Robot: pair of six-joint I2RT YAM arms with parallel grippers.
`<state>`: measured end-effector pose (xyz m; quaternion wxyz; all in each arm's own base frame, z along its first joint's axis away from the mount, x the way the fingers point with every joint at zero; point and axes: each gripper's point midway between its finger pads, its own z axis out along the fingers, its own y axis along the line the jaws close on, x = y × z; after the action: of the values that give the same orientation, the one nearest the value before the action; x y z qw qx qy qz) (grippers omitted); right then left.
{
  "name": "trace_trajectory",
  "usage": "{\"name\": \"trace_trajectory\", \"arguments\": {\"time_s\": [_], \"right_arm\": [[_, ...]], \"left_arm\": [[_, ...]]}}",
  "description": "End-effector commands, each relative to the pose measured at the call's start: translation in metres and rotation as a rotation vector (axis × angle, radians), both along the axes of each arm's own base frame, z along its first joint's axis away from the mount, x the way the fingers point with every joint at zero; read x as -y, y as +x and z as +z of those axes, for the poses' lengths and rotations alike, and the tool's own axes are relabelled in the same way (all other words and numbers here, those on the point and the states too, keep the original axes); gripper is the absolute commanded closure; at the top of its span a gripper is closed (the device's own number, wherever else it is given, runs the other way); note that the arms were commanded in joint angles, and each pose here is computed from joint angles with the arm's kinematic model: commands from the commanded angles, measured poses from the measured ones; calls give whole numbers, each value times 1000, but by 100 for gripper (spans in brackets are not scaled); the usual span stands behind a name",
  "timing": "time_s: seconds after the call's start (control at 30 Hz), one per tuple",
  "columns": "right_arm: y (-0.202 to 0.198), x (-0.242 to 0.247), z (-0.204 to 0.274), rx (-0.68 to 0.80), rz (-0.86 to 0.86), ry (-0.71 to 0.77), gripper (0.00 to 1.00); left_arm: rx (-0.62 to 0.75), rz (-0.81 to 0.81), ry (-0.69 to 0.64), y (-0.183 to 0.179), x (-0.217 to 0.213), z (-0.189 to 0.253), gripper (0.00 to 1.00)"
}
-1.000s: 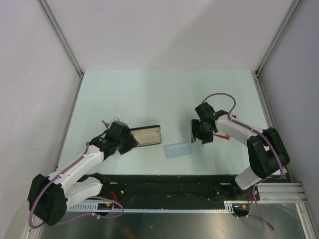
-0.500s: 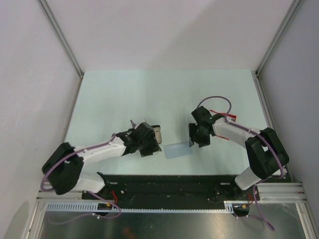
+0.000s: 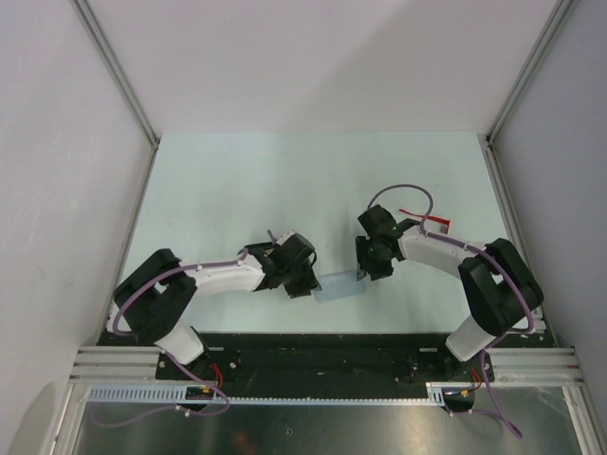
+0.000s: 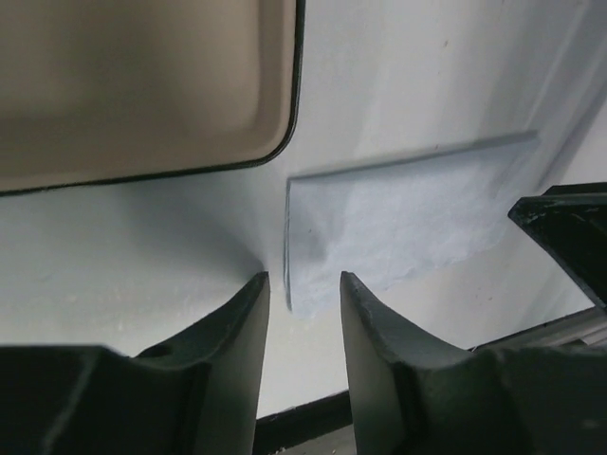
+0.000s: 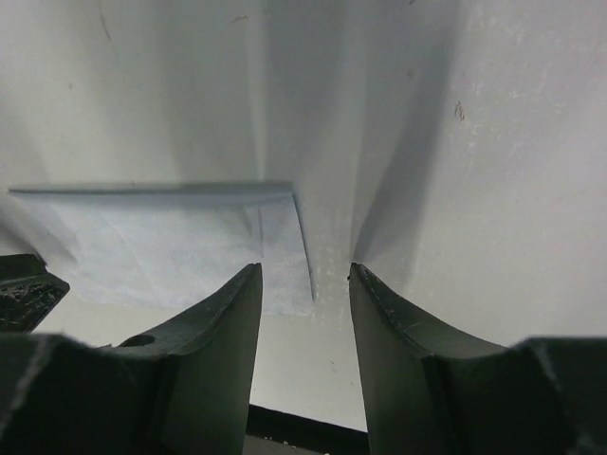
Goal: Organize the sunglasses
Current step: Pick up the folded cleaning cloth from the center of the board.
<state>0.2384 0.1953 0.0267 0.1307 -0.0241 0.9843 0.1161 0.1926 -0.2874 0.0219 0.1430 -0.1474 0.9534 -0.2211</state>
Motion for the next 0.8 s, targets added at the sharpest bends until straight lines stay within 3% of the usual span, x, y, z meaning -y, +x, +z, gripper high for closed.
{"name": "trace_trajectory", "arguments": {"time_s": [0.0,0.47,0.6,0.77], "right_arm": [[6,-3,-5,25,11,5,54],[-3,-8,-16,-1,47,1,65],[-5,-11,-18,-9,54,1,66],[-7,-12,-20,-15,62,-3,64]], "left_arm": [[7,6,-18,10,15,2,60],[-15,-2,25,4,6,-10,75],[-7,-11,57,3,0,-10,74],[2,-26,73,3,-2,-10,62]]}}
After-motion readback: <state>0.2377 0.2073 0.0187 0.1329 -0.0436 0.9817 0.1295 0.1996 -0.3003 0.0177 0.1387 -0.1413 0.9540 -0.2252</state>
